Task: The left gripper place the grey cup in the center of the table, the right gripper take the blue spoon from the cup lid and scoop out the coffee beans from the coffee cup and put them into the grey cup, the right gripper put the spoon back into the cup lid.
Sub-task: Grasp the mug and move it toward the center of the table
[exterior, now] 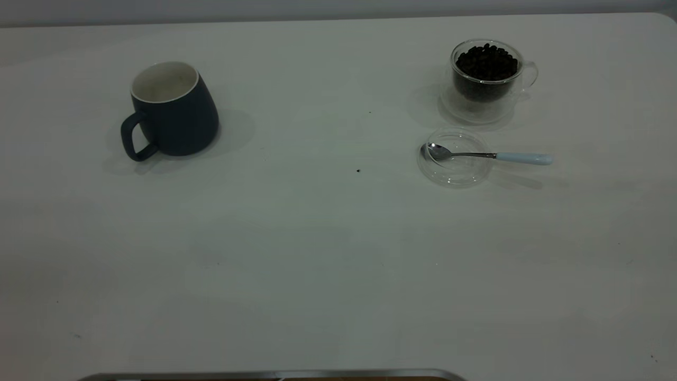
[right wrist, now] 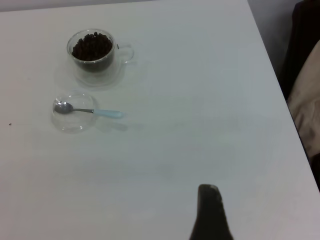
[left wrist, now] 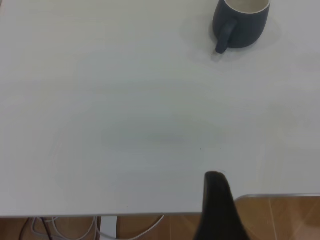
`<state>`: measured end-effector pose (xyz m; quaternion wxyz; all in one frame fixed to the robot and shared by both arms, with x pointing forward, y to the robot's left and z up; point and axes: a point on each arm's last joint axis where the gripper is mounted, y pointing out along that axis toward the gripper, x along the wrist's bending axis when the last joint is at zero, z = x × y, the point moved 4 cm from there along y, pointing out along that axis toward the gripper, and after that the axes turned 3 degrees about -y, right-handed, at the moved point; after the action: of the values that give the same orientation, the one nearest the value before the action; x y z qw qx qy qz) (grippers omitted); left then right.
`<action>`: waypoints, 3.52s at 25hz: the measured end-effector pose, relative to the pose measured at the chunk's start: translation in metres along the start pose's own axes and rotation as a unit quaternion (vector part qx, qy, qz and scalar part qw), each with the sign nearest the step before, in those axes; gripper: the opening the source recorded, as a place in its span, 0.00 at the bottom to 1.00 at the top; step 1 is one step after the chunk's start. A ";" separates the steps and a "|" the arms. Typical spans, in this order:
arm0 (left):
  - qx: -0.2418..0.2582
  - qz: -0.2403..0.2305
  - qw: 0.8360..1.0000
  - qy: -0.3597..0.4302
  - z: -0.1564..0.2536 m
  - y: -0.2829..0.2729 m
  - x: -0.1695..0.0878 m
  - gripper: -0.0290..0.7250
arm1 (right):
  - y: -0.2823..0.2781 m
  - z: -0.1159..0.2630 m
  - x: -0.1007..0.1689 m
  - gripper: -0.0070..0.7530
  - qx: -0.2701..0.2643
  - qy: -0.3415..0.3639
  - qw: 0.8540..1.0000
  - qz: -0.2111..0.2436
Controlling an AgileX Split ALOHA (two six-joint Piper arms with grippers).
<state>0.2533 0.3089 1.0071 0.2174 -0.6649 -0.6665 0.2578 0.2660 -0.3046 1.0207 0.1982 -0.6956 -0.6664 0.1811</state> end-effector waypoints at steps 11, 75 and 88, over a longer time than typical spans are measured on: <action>0.000 0.000 1.000 0.000 0.000 0.000 0.000 0.79 | 0.000 0.000 0.000 0.78 0.000 -0.001 1.000 0.000; 0.318 0.089 0.914 0.235 -0.111 0.488 0.012 0.72 | 0.000 0.000 0.000 0.78 0.000 0.000 1.000 0.000; 0.261 0.169 0.823 0.475 -0.095 0.508 -0.040 0.72 | 0.000 0.000 0.000 0.78 0.000 0.000 1.000 0.000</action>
<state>0.7073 0.2658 0.7616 0.6255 -0.7255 -0.2661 0.1074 0.2660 -0.3046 1.0207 0.1979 -0.6956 -0.6664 0.1814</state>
